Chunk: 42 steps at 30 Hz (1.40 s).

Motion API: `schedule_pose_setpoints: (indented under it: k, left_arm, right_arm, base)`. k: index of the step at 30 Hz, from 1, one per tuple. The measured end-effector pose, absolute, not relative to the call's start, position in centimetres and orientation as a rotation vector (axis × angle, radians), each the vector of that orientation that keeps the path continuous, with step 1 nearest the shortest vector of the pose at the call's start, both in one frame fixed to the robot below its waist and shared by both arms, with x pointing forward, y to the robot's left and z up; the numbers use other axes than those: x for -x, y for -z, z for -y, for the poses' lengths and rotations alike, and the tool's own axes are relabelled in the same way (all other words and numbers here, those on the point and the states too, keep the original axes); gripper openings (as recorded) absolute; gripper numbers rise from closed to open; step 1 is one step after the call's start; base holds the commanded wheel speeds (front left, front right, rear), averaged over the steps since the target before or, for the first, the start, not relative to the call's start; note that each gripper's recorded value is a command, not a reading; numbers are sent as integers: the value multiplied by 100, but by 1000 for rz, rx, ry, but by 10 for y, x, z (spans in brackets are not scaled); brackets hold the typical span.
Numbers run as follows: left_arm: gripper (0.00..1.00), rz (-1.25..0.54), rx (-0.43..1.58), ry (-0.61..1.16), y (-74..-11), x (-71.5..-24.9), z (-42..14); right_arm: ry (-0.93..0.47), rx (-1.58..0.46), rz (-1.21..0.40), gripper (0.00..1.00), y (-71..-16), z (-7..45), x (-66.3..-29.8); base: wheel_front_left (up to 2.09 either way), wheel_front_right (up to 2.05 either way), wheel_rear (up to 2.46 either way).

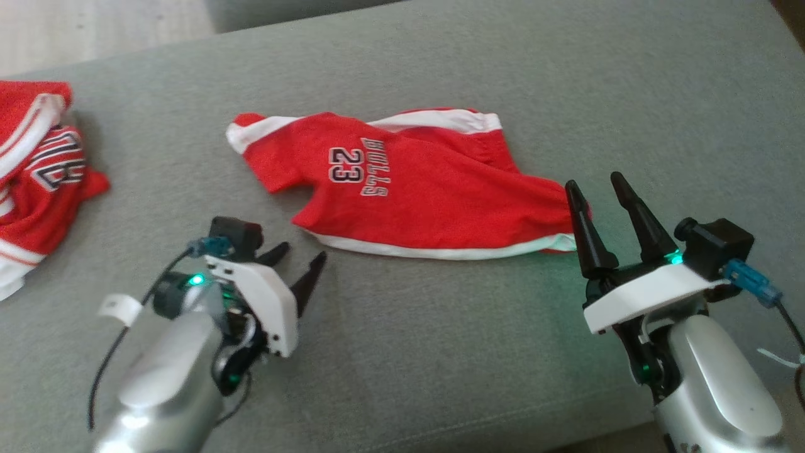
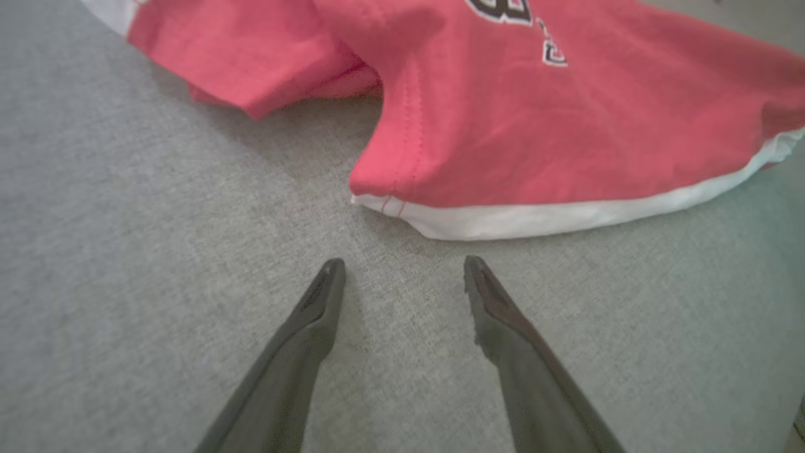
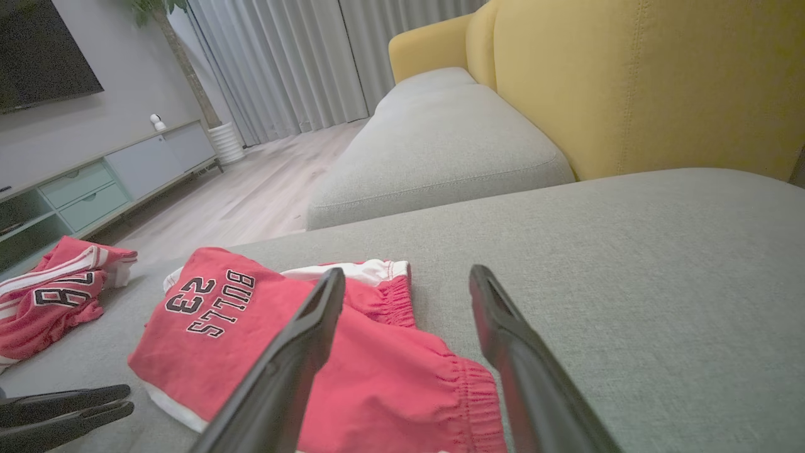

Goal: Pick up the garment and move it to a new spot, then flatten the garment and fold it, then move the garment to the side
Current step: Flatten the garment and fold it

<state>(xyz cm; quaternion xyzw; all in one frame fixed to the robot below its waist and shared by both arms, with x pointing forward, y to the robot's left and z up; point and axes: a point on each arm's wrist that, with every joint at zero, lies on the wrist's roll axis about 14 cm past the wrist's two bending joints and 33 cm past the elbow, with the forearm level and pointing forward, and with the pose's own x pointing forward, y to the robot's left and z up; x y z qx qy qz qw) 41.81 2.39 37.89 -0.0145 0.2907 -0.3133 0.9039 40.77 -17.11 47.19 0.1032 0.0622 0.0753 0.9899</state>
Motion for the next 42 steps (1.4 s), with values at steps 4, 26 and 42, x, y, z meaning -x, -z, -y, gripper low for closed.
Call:
schedule_pose_setpoints:
  k: [4,26,42]
  left_arm:
    - [100,-589,23,660,-376,-434,-22]
    - [0,-560,29,698,-391,-432,-16]
    - [0,-776,135,475,-377,-366,-118]
  right_arm:
    - [-113,-204,-146,100,-464,183,-402]
    - [-128,-205,-122,100,-470,178,-405]
    - [-279,-204,-100,100,-487,129,-422]
  base:
    - [0,0,0]
    - [0,0,0]
    - [0,0,0]
